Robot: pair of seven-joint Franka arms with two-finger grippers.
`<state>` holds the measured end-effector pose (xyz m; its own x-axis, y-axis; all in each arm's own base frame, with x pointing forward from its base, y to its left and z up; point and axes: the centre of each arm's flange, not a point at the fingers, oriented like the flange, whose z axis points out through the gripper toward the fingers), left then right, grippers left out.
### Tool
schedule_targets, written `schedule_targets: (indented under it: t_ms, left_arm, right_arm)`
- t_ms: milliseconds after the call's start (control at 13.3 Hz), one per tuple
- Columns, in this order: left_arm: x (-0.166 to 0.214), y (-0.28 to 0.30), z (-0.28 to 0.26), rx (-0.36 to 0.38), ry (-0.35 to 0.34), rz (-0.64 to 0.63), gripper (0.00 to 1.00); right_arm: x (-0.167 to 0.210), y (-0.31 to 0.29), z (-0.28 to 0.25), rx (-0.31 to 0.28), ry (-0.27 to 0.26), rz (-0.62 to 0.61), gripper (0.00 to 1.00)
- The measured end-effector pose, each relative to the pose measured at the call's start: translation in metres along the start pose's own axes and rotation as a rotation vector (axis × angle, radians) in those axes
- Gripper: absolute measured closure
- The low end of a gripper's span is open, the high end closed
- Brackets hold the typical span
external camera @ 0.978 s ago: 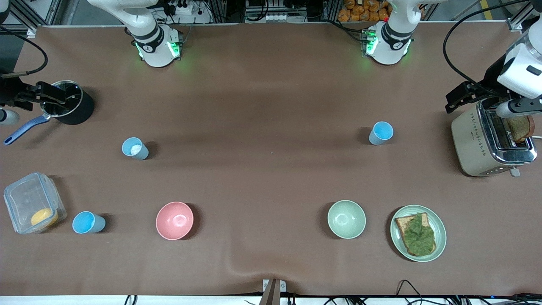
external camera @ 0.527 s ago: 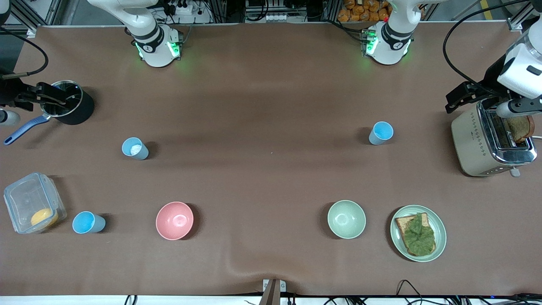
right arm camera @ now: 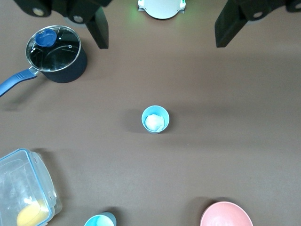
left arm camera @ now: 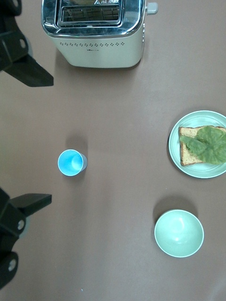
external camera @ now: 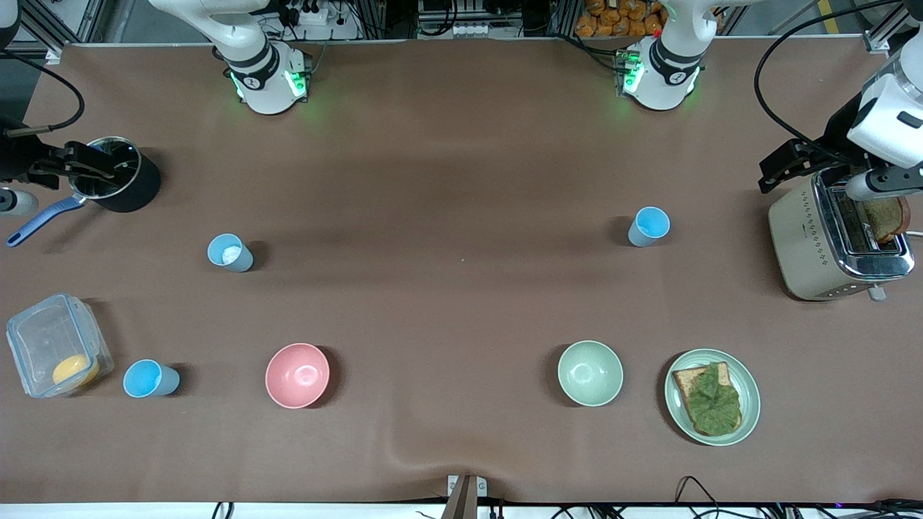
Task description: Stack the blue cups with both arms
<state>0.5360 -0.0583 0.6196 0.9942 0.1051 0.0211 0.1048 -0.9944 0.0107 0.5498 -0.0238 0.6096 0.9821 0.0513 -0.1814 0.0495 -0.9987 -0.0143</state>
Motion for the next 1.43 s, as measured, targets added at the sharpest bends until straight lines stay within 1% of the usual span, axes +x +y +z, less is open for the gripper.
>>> schedule_targets:
  t_ms: [301, 752, 978, 1204, 1429]
  left_arm:
    - [0.000, 0.000, 0.000, 0.000, 0.000, 0.000, 0.00]
    - [0.000, 0.000, 0.000, 0.000, 0.000, 0.000, 0.00]
    - [0.000, 0.000, 0.000, 0.000, 0.000, 0.000, 0.00]
    - [0.000, 0.000, 0.000, 0.000, 0.000, 0.000, 0.00]
    - [0.000, 0.000, 0.000, 0.000, 0.000, 0.000, 0.00]
  right_arm:
    - [0.000, 0.000, 0.004, 0.002, -0.022, 0.005, 0.00]
    - [0.000, 0.000, 0.003, 0.002, -0.022, 0.005, 0.00]
    - [0.006, -0.004, 0.011, 0.001, -0.037, -0.004, 0.00]
    - [0.025, -0.014, 0.039, -0.024, -0.096, -0.022, 0.00]
    - [0.042, -0.011, 0.070, -0.035, -0.150, -0.020, 0.00]
